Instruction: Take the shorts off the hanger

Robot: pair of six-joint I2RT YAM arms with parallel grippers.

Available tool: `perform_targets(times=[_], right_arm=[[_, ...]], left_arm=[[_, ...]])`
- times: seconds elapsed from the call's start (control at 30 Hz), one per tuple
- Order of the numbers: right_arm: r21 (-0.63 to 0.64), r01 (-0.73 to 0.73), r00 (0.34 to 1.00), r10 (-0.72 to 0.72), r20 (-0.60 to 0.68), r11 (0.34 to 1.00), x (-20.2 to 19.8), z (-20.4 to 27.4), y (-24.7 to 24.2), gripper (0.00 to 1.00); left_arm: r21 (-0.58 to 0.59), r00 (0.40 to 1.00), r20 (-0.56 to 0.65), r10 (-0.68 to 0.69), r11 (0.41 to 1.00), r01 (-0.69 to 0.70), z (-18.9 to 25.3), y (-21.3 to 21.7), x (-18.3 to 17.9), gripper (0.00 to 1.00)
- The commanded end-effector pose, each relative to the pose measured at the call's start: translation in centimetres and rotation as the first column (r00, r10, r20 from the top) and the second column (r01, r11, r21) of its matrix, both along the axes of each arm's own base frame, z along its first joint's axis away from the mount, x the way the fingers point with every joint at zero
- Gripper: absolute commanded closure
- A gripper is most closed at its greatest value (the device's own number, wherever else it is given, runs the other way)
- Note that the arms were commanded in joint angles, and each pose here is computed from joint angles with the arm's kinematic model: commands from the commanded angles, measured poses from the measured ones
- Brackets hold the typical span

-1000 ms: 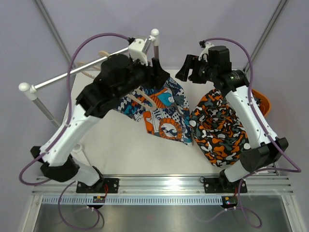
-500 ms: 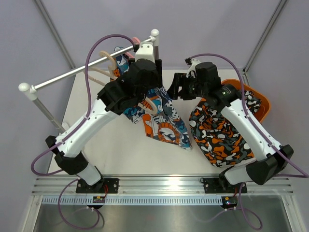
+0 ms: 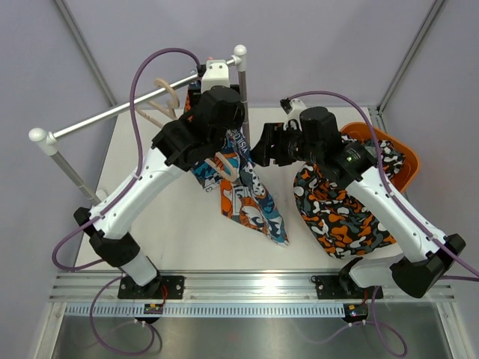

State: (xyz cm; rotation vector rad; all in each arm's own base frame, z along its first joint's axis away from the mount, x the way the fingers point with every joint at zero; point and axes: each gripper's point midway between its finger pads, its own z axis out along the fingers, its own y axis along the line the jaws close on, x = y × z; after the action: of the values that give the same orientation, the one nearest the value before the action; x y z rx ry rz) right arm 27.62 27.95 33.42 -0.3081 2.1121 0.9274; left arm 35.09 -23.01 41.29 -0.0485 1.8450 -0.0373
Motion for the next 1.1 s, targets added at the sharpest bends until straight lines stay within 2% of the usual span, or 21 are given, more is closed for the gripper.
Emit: perform_targets(times=[0.0, 0.2, 0.37, 0.53, 0.73, 0.87, 1.07], right_arm=[[0.037, 0.000, 0.999, -0.001, 0.038, 0.999, -0.1, 1.3, 0.8, 0.23], [0.039, -0.022, 0.999, 0.020, 0.037, 0.999, -0.6, 1.3, 1.6, 0.24], [0.034, -0.022, 0.999, 0.021, 0.040, 0.999, -0.6, 1.2, 1.7, 0.24], [0.029, -0.018, 0.999, 0.017, 0.043, 0.999, -0.5, 1.1, 1.7, 0.23], [0.021, -0.015, 0.999, 0.014, 0.045, 1.000, -0.4, 1.0, 1.6, 0.23], [0.015, -0.007, 0.999, 0.006, 0.053, 1.000, -0.3, 1.2, 1.4, 0.23], [-0.015, 0.022, 0.997, -0.021, 0.077, 1.000, 0.4, 1.6, 0.9, 0.22]], left_arm=[[-0.029, 0.998, 0.029, 0.049, 0.998, -0.049, 0.9, 0.6, 1.9, 0.35], [-0.040, 0.999, 0.011, 0.039, 0.998, -0.039, 0.5, 0.4, 3.7, 0.39], [-0.046, 0.999, 0.024, 0.032, 0.998, -0.031, 0.9, 0.2, 4.5, 0.50], [-0.029, 0.999, 0.023, 0.024, 0.999, -0.023, 1.0, -0.1, 4.9, 0.67], [-0.015, 1.000, 0.027, 0.010, 1.000, -0.010, 1.7, 0.2, 5.1, 0.99], [0.007, 0.999, 0.034, -0.003, 1.000, 0.002, 2.5, 0.7, 4.6, 1.00], [0.020, 0.998, 0.052, -0.028, 0.999, 0.027, 5.3, 2.9, 2.1, 1.00]])
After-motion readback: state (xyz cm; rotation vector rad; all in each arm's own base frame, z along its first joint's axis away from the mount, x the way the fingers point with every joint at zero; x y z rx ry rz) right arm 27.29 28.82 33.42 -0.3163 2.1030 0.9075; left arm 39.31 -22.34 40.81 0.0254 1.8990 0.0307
